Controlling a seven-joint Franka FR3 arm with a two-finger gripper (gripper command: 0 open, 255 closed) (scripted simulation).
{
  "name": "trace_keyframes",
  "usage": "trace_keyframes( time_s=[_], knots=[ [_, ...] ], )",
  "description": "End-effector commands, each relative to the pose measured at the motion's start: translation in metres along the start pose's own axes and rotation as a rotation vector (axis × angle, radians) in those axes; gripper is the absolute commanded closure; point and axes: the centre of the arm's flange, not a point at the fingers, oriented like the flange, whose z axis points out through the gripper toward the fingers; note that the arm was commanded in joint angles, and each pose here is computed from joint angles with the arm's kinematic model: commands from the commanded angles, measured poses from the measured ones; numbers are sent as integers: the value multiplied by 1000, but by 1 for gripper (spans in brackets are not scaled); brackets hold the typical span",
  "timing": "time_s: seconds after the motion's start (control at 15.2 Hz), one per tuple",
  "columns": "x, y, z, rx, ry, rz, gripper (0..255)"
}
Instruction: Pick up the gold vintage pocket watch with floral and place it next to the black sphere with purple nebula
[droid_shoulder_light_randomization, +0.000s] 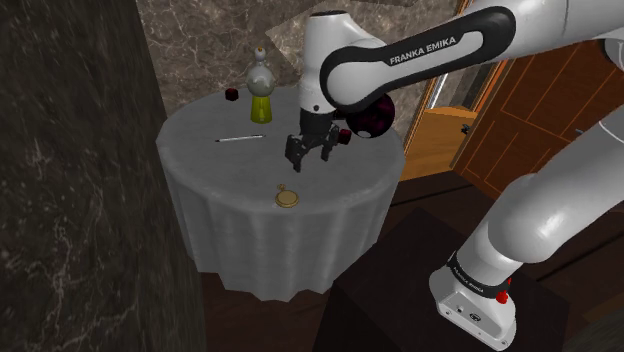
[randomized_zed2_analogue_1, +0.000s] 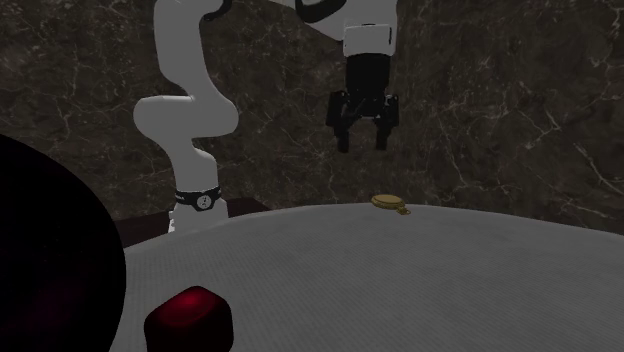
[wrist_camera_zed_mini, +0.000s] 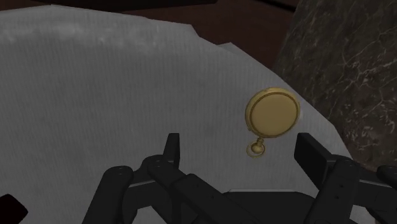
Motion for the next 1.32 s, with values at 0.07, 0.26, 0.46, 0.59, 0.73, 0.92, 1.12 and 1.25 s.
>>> trace_keyframes(
  time_s=[0.07, 0.26, 0.46, 0.59, 0.73, 0.92, 1.12, 1.25],
  knots=[
    [16, -28, 28, 1, -16, 12, 0],
    [30, -54, 56, 0, -32, 23, 0],
    [33, -62, 74, -1, -37, 26, 0],
    [33, -62, 85, -1, -37, 26, 0],
    [33, -62, 95, -1, -37, 26, 0],
    [32, -62, 104, -1, -37, 26, 0],
    [32, -62, 104, -1, -37, 26, 0],
    [32, -62, 104, -1, -37, 26, 0]
  ],
)
